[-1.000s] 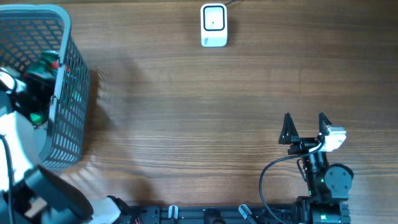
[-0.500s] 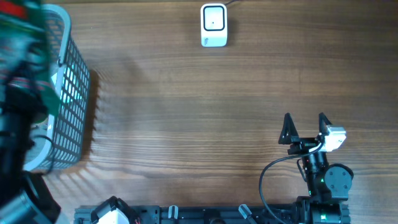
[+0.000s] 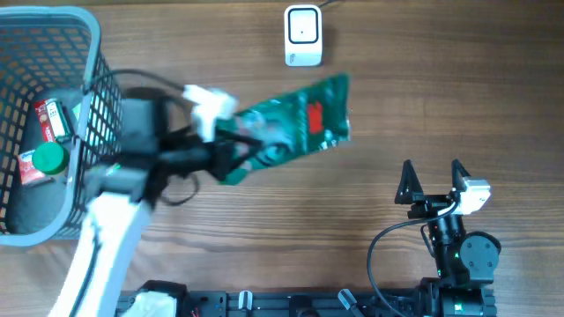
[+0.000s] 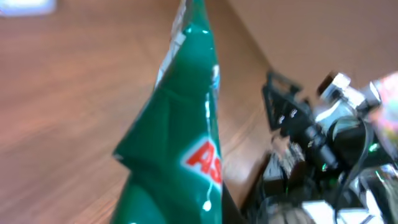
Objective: Scan the item barcode
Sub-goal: 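Lift the green pack out and place it on the table center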
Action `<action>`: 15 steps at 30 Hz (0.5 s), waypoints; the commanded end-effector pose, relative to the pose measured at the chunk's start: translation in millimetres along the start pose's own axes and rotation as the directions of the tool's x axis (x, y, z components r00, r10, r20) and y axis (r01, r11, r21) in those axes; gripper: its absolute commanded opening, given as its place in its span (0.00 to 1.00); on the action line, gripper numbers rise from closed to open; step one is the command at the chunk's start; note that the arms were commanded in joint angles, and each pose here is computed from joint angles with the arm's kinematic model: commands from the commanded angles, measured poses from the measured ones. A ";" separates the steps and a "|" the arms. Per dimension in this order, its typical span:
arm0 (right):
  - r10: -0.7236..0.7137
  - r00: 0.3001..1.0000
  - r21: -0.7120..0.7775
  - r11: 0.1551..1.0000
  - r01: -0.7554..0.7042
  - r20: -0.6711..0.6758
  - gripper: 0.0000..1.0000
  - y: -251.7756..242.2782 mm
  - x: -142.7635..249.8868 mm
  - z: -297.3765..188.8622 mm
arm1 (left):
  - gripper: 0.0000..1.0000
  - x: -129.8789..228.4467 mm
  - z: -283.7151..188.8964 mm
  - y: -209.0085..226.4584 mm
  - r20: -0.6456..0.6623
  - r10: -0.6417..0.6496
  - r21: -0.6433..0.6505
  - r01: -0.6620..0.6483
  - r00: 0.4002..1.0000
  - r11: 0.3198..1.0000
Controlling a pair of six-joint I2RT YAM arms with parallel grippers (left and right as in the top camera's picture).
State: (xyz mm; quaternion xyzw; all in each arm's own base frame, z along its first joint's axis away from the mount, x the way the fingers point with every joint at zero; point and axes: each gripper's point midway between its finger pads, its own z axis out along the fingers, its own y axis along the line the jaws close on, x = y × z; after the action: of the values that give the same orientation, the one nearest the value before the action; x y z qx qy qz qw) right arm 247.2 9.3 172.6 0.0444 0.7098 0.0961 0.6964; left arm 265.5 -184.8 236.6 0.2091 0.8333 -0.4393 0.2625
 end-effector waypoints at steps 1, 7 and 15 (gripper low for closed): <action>0.011 1.000 0.008 1.000 -0.011 0.007 1.00 -1.0 -1.2 -0.1 | 0.04 24.9 63.4 17.9 -0.155 0.001 0.082 0.012 0.988 0.997; 0.011 1.000 0.008 1.000 -0.011 0.007 1.00 -1.0 -1.2 -0.1 | 0.04 61.2 141.2 68.2 -0.288 -0.125 0.082 0.154 0.950 0.985; 0.012 1.000 0.008 1.000 -0.012 0.007 1.00 -1.0 -1.2 -0.1 | 1.00 63.9 144.8 73.8 -0.296 -0.187 0.043 0.209 0.937 0.977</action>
State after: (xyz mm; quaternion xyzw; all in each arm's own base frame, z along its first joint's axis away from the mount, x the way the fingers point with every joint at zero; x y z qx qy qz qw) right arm 247.3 9.3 172.3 0.0444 0.7102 0.0961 0.6960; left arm 295.6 -260.3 69.4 0.2010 0.8630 -0.4575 0.0748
